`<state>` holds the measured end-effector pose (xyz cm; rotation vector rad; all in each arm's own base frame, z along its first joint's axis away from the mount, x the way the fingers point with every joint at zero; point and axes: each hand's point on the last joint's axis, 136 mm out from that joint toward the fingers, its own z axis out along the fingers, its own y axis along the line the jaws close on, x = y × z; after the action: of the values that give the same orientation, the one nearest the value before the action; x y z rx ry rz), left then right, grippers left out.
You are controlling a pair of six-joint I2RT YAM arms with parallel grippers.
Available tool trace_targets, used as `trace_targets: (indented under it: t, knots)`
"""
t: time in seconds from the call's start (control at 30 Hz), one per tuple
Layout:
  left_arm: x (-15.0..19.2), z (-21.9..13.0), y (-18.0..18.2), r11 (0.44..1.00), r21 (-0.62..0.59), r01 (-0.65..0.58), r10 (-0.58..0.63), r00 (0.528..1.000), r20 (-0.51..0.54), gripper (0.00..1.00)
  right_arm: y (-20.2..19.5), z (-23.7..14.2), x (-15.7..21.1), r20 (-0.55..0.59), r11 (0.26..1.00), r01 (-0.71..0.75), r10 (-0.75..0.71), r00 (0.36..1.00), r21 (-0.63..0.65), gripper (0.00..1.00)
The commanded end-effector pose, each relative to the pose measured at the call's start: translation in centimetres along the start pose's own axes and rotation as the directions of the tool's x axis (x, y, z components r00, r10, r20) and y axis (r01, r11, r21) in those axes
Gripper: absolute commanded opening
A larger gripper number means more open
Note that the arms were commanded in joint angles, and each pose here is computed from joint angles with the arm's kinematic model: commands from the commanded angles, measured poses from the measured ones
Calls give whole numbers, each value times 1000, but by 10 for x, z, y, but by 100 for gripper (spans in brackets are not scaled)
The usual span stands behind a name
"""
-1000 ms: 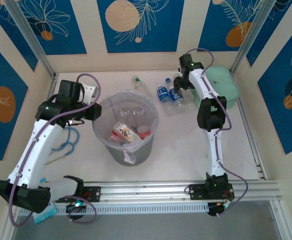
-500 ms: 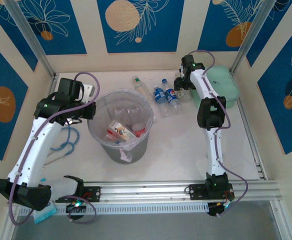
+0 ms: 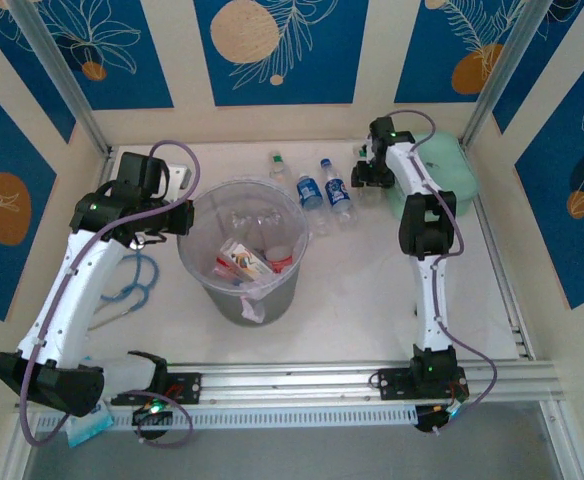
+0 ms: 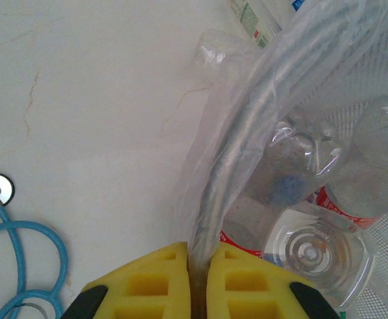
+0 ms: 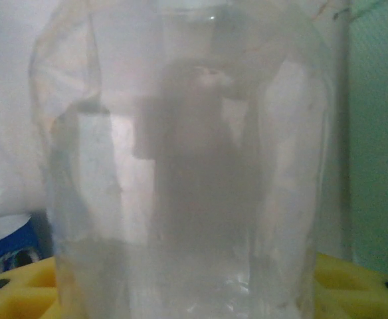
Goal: Put the plastic bottles in the bin
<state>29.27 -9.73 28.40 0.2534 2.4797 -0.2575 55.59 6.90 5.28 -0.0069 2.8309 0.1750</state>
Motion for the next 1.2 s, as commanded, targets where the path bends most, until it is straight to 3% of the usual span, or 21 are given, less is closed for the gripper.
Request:
trace_targets:
  t: [0.0, 0.2, 0.37, 0.53, 0.63, 0.77, 0.87, 1.17]
  knots:
    - [-13, -2, -10, 998, 60, 33, -35, 999, 42, 3, 13, -68, -22, 118, 997, -7, 17, 993, -81, 50]
    - [-14, 6, -21, 991, 125, 41, -45, 998, 32, 2, 19, -147, -25, 217, 989, -9, 42, 975, -150, 38]
    - [-16, 14, -26, 986, 158, 51, -55, 998, 23, 0, 45, -229, -4, 303, 960, 30, 58, 951, -278, 27]
    - [-14, 23, -26, 983, 157, 93, -92, 996, -9, 0, 100, -307, 42, 362, 879, 120, 64, 930, -462, 21]
    - [-16, 24, -26, 982, 160, 105, -107, 994, 4, 0, 140, -334, 79, 385, 850, 207, -6, 923, -484, 21]
    - [-20, 21, -25, 980, 154, 124, -130, 991, 25, 0, 177, -354, 124, 436, 864, 311, -121, 892, -397, 21]
    - [-21, 18, -23, 982, 139, 126, -133, 990, 39, 0, 208, -362, 152, 431, 821, 373, -175, 885, -433, 21]
    - [-23, 9, -25, 980, 139, 143, -154, 985, 71, 0, 264, -332, 200, 366, 754, 525, -395, 843, -395, 21]
